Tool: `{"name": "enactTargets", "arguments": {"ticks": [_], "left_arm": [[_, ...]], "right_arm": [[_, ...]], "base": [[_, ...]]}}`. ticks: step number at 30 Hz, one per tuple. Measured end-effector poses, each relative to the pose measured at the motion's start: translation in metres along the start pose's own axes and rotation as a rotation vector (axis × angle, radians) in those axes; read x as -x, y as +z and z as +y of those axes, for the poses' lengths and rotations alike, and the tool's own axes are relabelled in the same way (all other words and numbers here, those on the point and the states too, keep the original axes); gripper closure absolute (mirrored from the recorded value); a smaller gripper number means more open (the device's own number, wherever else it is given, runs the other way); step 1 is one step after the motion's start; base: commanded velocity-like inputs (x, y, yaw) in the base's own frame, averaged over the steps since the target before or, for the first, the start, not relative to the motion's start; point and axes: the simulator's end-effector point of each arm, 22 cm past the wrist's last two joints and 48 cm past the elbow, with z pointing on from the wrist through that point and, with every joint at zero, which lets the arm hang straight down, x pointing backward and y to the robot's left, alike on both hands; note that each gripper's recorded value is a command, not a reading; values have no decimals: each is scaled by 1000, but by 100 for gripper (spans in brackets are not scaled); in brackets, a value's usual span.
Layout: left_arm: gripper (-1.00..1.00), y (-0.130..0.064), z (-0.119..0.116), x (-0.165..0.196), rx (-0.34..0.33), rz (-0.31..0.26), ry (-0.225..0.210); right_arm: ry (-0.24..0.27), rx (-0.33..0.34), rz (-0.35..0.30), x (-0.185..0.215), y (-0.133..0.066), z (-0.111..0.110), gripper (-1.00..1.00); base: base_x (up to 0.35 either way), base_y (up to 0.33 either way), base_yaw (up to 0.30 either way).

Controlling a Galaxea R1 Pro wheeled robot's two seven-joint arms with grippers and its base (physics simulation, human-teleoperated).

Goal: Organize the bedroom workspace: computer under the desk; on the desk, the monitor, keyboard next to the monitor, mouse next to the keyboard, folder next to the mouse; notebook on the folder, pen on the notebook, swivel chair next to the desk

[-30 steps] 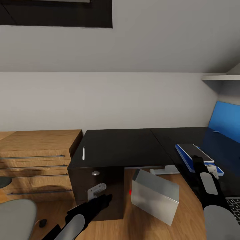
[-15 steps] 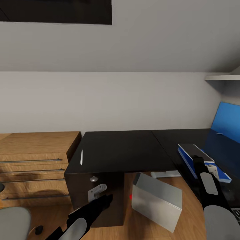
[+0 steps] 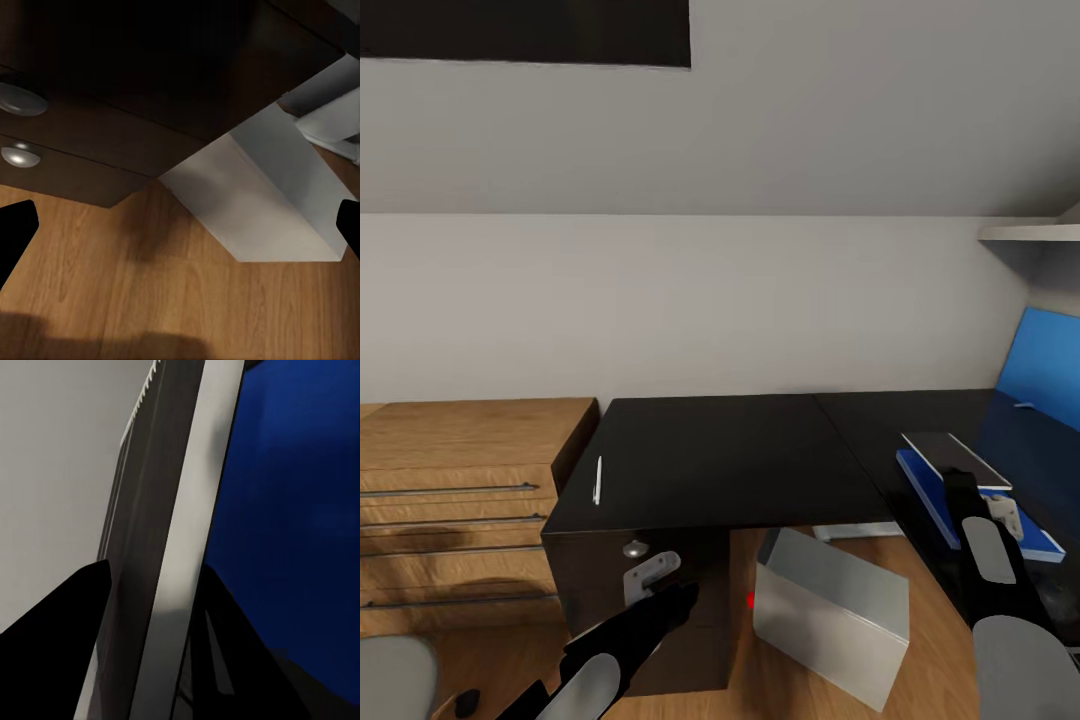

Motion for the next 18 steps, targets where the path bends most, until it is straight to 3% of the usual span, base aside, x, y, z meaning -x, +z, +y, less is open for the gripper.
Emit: {"name": "enactTargets", "arguments": {"ticks": [18], "left_arm": [[-100,0,0,0,0,1,1]], "right_arm": [[-5,-52,-32,8,0,-12,100]], "base": [[0,0,0]]}}
